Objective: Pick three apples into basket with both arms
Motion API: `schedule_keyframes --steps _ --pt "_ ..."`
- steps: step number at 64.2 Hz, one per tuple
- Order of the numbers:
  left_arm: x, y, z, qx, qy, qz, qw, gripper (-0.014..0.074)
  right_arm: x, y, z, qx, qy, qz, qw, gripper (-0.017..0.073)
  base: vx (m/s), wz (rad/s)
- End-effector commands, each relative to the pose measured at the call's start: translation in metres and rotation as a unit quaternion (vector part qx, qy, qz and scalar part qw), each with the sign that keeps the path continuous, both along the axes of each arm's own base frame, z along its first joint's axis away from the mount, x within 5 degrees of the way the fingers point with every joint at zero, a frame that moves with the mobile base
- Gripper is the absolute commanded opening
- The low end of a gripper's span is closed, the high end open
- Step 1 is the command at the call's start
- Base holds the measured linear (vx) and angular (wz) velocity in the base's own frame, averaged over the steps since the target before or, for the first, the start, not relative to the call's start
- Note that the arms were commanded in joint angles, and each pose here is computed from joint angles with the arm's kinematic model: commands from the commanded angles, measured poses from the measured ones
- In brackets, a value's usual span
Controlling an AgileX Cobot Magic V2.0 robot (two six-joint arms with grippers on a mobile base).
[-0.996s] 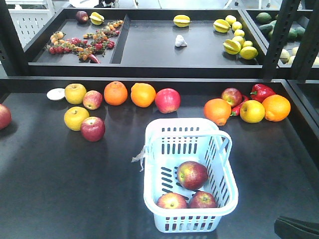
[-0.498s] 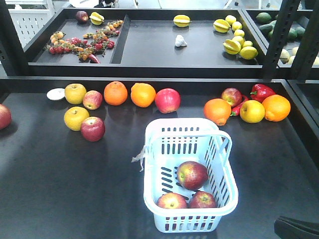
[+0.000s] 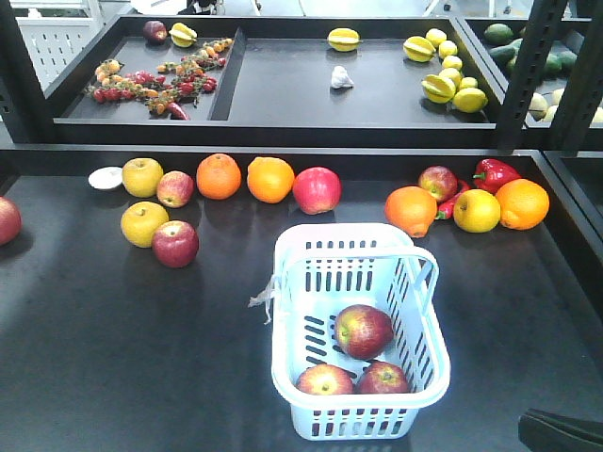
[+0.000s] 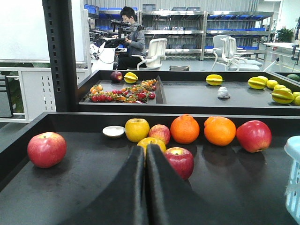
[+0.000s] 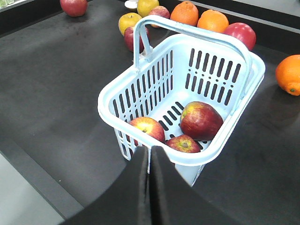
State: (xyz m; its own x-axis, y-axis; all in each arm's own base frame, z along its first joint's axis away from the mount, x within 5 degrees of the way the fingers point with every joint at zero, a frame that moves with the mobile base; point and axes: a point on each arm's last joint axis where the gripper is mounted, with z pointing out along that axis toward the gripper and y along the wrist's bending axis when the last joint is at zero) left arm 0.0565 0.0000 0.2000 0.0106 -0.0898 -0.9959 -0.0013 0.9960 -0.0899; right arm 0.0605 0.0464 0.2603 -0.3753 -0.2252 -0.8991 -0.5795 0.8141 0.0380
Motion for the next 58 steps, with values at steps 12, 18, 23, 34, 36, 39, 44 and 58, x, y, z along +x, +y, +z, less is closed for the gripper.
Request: schedule_keyframes --steps 12,18,23,34,36,39,44,58 --pt "-0.001 0.001 -0.002 -0.010 -0.030 0.004 0.999 -0.0008 0.004 0.000 0.014 0.020 -0.041 -0.011 0.999 -0.0003 0.00 0.00" --pt "-0.001 0.001 -0.002 -0.010 -0.030 0.004 0.999 -0.0008 0.004 -0.001 0.013 0.013 -0.042 -0.012 0.999 -0.0003 0.00 0.00" --pt "-0.001 0.001 -0.002 -0.010 -0.030 0.004 0.999 -0.0008 0.007 -0.003 0.003 0.002 -0.055 -0.022 0.998 -0.0003 0.00 0.00" --pt "-0.001 0.001 -0.002 -0.010 -0.030 0.004 0.999 -0.0008 0.007 -0.014 -0.032 0.067 -0.072 -0.110 0.989 -0.0003 0.00 0.00" --pt "-0.001 0.001 -0.002 -0.010 -0.030 0.004 0.999 -0.0008 0.006 -0.018 -0.039 0.086 -0.067 -0.137 0.985 -0.0003 0.00 0.00" --pt "-0.001 0.001 -0.002 -0.010 -0.030 0.004 0.999 -0.0008 0.004 -0.024 -0.048 0.103 -0.061 -0.179 0.976 -0.0003 0.00 0.00" --pt "-0.001 0.001 -0.002 -0.010 -0.030 0.004 0.999 -0.0008 0.001 -0.032 -0.062 0.116 -0.061 -0.237 0.963 -0.0003 0.00 0.00" --pt "-0.001 0.001 -0.002 -0.010 -0.030 0.004 0.999 -0.0008 -0.005 -0.043 -0.080 0.131 -0.111 -0.309 0.935 -0.0003 0.00 0.00"
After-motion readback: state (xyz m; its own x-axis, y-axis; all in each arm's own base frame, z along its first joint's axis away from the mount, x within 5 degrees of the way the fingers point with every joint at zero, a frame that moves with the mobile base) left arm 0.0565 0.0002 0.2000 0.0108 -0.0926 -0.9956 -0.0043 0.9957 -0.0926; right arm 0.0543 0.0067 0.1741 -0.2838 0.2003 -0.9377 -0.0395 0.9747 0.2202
